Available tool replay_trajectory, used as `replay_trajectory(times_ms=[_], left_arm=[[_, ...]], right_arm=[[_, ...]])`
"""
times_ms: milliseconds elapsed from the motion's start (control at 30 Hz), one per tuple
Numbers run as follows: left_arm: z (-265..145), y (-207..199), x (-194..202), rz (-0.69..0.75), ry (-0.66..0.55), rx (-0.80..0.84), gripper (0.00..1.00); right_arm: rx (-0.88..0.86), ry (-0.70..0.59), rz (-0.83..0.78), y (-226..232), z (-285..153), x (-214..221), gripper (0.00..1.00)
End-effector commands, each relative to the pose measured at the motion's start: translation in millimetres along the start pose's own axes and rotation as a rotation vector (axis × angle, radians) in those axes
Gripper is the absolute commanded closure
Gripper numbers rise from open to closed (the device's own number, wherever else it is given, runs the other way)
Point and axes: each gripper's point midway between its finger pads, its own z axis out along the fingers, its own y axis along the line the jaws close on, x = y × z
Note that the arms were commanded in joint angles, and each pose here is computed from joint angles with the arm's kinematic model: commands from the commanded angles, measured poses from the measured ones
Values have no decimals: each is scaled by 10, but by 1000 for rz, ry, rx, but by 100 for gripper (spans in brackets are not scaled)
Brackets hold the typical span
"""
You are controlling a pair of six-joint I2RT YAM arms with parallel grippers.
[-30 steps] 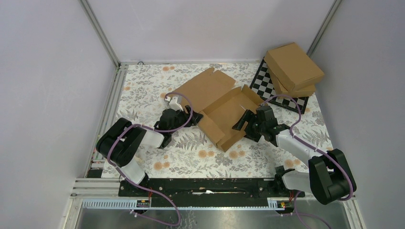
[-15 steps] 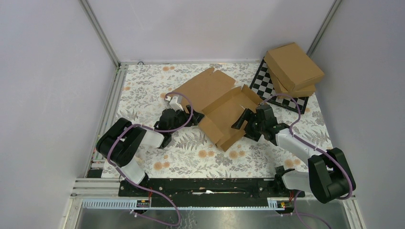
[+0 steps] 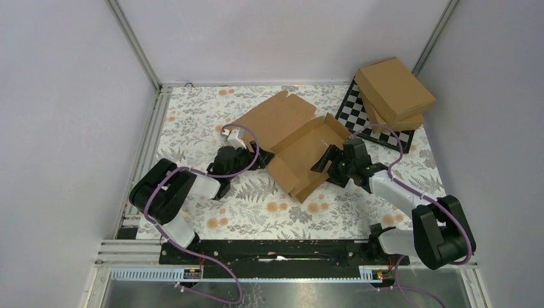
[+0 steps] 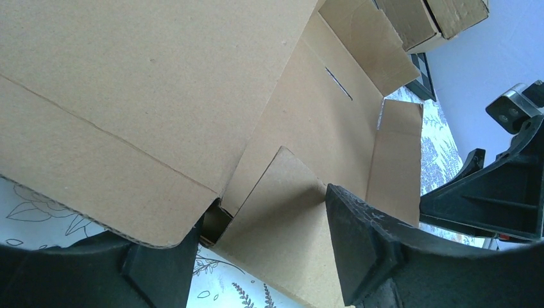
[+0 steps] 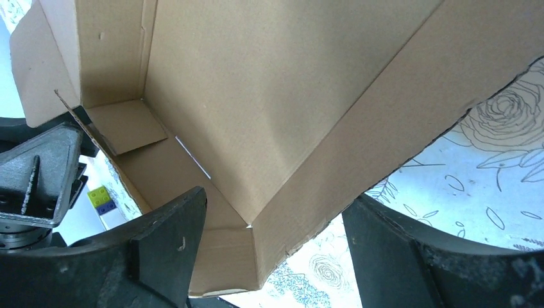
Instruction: Fold the paper box
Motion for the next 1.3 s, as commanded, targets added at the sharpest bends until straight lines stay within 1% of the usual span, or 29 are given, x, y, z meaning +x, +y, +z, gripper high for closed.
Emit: replay_trajectory(times_ms=[0,100,167,233,333,467,533,600,733,933,1000,1267], left_arm=[[50,-297,-180,19,-45,118,32],[60,-281,-180,17,-44,108,34],[72,-254,-177,16,-41,93,37],[77,-250,-184,20,-40,88,37],[86,-225,-169,20,-33,77,37],[91,-217,-165,23,-30,73,38],[96,-215,-164,24,-28,71,38],[99,-200,-152,26,-24,66,38],[102,-198,-152,31,-21,64,38],[109,-192,-153,36,-18,60,39],[110,-183,-145,39,-15,57,40],[119,-179,-140,42,-11,56,40]], right_arm=[[-117,3,-18,386,-36,-134,17],[-146,58,-63,431,-18,-56,11],[-181,91,-114,448,-12,12,10],[-225,114,-162,451,-15,91,11],[-378,191,-267,502,-79,348,17],[-443,237,-389,473,-99,568,17],[-449,226,-445,450,-90,620,15],[-458,200,-493,442,-88,637,9],[-479,118,-570,435,-111,605,3],[-554,-5,-599,524,-231,543,2],[-570,-24,-602,528,-255,546,1],[-679,-27,-588,603,-340,650,0]])
